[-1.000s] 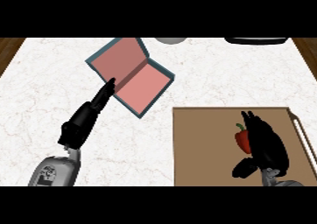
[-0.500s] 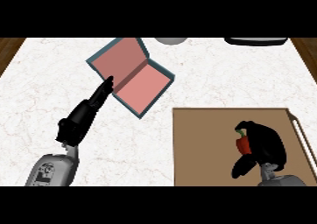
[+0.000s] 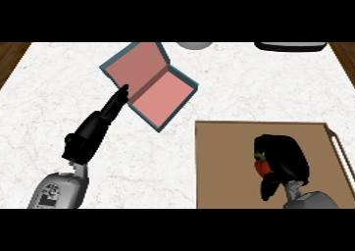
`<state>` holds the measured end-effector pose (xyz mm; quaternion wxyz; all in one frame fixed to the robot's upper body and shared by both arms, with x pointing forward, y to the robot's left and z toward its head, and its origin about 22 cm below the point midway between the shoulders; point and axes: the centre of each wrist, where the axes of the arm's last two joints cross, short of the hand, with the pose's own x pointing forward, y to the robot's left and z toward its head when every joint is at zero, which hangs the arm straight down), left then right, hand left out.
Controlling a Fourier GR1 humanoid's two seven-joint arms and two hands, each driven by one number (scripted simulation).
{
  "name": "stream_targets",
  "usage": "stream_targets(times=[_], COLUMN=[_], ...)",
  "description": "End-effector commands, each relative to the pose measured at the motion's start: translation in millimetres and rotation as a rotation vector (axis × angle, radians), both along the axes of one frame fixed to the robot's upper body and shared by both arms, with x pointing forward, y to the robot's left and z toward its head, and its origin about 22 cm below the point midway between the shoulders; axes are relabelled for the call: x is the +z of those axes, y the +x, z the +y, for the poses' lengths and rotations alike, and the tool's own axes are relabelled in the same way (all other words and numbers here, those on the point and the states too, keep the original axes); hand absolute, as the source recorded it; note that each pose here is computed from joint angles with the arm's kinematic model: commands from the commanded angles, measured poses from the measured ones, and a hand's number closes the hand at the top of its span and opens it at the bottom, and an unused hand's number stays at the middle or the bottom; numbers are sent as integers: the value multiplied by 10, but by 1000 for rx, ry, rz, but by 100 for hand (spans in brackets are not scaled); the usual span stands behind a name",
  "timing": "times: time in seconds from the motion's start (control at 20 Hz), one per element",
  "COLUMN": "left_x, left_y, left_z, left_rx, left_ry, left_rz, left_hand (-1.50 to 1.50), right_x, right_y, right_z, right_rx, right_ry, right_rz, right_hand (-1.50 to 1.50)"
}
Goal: Pick the bell pepper from the tray and place it in the cardboard box
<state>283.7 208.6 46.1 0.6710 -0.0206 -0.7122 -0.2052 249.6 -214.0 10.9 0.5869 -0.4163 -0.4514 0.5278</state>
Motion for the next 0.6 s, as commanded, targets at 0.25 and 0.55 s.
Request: stream_targets(times=[0.25,0.55], left_x=[37,23], left_y=[81,-36], left_z=[-180,-141], left_rx=[-71,4], left_ry=[-5,-16], left_rz=[7,7], left_hand=[0,0], right_x=[418,699], right_y=[-18,193], right_z=[1148,1117], right_rx=[1020,1138], right_ry=[88,217], right_rz=[-133,-308], right_hand=[150,150])
